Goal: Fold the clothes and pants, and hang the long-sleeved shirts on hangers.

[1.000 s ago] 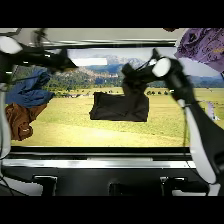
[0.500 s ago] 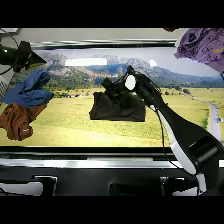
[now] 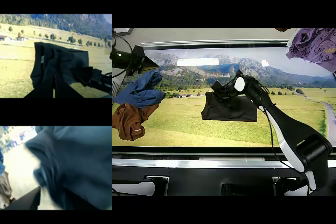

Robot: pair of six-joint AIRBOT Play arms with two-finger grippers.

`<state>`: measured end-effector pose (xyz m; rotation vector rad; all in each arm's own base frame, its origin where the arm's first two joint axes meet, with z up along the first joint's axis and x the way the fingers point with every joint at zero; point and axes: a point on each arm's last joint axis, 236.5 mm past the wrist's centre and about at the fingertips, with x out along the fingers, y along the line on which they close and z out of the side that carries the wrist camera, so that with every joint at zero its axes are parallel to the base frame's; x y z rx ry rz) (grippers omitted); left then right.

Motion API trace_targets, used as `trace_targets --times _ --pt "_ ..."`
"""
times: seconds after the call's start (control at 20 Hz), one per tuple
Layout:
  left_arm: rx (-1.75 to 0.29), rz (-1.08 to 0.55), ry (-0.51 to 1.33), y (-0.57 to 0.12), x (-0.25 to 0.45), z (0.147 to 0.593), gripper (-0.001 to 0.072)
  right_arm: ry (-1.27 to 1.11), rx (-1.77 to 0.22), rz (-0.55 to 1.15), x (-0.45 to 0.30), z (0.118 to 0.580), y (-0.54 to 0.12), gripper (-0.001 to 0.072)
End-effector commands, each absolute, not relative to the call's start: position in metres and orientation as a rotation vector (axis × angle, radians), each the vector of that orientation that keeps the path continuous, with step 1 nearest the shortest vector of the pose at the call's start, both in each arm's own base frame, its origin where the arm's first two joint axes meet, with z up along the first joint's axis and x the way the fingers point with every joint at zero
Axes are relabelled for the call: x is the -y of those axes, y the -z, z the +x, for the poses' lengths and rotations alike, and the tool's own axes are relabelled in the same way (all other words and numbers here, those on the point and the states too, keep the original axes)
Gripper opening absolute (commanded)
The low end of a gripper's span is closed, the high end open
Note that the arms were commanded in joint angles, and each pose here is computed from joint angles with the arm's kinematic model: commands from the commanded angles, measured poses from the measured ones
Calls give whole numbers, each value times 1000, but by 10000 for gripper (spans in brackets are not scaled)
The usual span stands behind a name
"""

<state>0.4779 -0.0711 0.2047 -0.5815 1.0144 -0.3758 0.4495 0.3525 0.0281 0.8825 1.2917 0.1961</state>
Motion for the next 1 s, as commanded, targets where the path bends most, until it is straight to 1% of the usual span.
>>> trace_targets --times 0.0,0.05,0.1,0.15,0.3,0.4,0.45,0.6,0.7,0.8,0.95 --pt "-1016 -582 374 -204 70 478 16 -345 -1294 889 -373 442 -47 375" --pt "-1011 -583 373 -204 70 479 16 -411 -1282 885 -379 438 -59 459" --pt "-1007 -585 371 -205 70 480 16 -465 -1257 883 -382 437 -75 609" --pt "-1002 -585 370 -205 70 481 16 -495 -1226 875 -379 437 -89 631" --pt "-999 -586 370 -205 69 482 16 -508 -1121 860 -331 453 -136 631" --pt "-999 -586 370 -205 69 482 16 -461 -1068 825 -268 468 -153 631" --pt "-999 -586 370 -205 69 482 16 -412 -1063 801 -228 476 -152 632" --pt "-999 -586 370 -205 69 482 16 -283 -1120 738 -119 481 -119 633" --pt "-998 -583 371 -206 69 482 16 -221 -1166 766 -68 477 -86 634" --pt "-991 -556 385 -205 69 482 16 -208 -1216 816 -44 469 -45 633" --pt "-987 -538 395 -205 69 482 16 -269 -1334 884 -53 447 20 632"
